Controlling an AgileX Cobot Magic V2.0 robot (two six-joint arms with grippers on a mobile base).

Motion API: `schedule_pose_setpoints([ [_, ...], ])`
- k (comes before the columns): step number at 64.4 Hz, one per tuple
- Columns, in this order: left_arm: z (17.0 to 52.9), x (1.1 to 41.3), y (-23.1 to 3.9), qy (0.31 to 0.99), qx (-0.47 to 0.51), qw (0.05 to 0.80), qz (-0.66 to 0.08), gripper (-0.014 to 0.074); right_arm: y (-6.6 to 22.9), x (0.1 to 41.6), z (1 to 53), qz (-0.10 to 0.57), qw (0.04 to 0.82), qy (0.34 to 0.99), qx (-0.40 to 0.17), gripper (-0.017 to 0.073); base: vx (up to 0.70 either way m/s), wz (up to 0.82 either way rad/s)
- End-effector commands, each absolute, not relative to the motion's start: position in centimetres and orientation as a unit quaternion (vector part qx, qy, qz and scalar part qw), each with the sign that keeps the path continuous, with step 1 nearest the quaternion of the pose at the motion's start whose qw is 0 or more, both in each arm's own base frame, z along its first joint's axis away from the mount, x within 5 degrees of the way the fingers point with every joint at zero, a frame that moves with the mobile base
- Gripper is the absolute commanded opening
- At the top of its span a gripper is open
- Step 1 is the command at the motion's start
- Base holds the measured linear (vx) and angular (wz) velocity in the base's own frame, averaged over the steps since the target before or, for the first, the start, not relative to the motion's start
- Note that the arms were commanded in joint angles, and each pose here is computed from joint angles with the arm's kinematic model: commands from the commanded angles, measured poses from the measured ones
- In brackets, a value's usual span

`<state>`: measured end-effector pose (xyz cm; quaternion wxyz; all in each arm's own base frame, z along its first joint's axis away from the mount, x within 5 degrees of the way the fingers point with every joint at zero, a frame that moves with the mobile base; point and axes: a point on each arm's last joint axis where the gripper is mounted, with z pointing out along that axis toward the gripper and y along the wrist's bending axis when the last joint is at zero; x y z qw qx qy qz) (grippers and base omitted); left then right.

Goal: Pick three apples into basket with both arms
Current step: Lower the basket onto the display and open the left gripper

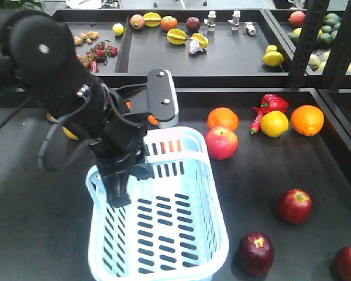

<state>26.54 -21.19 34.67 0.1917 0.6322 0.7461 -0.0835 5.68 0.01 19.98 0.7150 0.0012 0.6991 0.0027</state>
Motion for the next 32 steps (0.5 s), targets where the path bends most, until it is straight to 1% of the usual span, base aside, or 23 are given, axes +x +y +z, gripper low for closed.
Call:
schedule_pose_setpoints([
  [1,35.3,27.2,-21.5,0.75,0.619,0.223,-0.071,-0.0006,0.0,5.6,20.6,-0.001,0.743,0.669,-0.002,-0.0008,0.0,0.0],
  [8,33.9,28.0,-21.9,0.748,0.628,0.204,-0.06,-0.0006,0.0,5.6,20.6,-0.001,0.743,0.669,-0.002,-0.0008,0.0,0.0],
  [16,32.9,28.8,-22.3,0.742,0.637,0.204,-0.05,-0.0003,0.0,5.6,20.6,-0.001,0.743,0.669,-0.002,-0.0008,0.0,0.0],
  [32,32.5,29.2,-22.6,0.73,0.647,0.215,-0.046,0.0004,0.0,5.6,20.6,-0.001,0.743,0.669,-0.002,-0.0008,0.0,0.0],
])
